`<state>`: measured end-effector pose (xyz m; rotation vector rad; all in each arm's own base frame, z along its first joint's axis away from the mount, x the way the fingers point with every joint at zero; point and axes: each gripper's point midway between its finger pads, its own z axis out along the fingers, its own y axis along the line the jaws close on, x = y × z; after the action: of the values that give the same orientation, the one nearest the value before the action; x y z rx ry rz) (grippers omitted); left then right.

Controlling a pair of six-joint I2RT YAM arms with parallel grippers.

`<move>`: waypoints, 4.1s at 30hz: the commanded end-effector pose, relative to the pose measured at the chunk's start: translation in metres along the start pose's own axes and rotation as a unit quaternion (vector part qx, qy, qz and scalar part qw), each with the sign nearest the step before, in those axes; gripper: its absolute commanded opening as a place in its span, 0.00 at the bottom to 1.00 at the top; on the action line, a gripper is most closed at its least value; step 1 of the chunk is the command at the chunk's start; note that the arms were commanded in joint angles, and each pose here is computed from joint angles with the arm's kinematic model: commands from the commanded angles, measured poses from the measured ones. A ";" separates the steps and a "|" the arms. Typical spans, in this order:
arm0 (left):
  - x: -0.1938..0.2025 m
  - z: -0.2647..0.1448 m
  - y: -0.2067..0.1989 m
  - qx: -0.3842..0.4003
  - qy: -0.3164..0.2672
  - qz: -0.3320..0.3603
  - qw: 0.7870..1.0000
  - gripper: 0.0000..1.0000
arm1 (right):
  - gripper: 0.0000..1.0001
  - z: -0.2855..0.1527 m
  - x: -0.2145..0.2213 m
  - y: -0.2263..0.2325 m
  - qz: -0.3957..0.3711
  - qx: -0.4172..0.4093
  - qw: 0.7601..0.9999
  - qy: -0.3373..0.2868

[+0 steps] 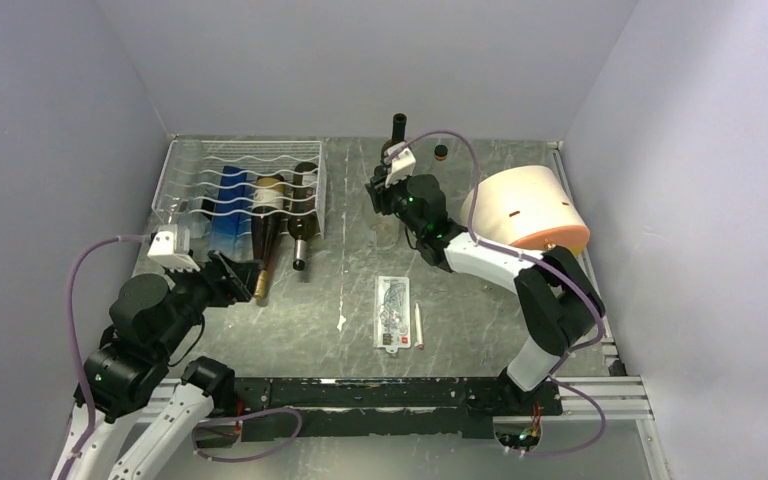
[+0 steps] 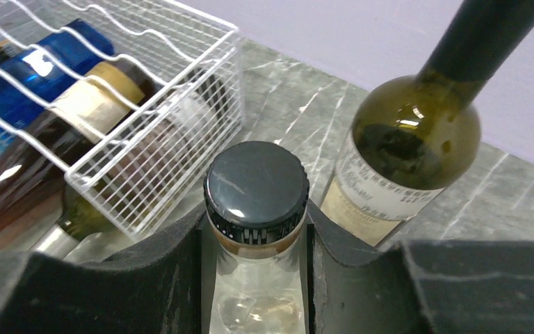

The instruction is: Take the wine bottle off the wine rack

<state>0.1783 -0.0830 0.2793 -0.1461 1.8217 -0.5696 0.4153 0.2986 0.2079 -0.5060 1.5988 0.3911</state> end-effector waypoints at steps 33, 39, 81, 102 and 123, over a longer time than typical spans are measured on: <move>-0.006 0.004 0.000 0.002 -0.021 0.002 1.000 0.81 | 0.87 -0.019 -0.084 -0.039 -0.011 0.025 0.998 -0.064; -0.002 0.010 0.001 -0.004 -0.009 0.003 1.000 0.83 | 0.90 -0.074 -0.075 0.006 0.002 -0.103 0.994 -0.049; -0.058 0.121 0.253 -0.377 0.056 0.085 0.921 0.97 | 0.98 -0.181 -0.042 0.040 0.016 -0.193 0.980 -0.051; -0.037 0.150 0.279 -0.243 0.090 -0.010 0.966 0.87 | 0.99 -0.183 -0.042 0.044 0.012 -0.206 0.977 -0.052; -0.054 0.157 0.269 -0.223 0.082 -0.034 0.971 1.00 | 0.99 -0.182 -0.040 0.044 0.010 -0.206 0.977 -0.052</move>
<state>0.3772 0.1152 0.1403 -0.4832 2.1598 -0.2314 0.2402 0.2418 0.2620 -0.7657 1.4382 0.7684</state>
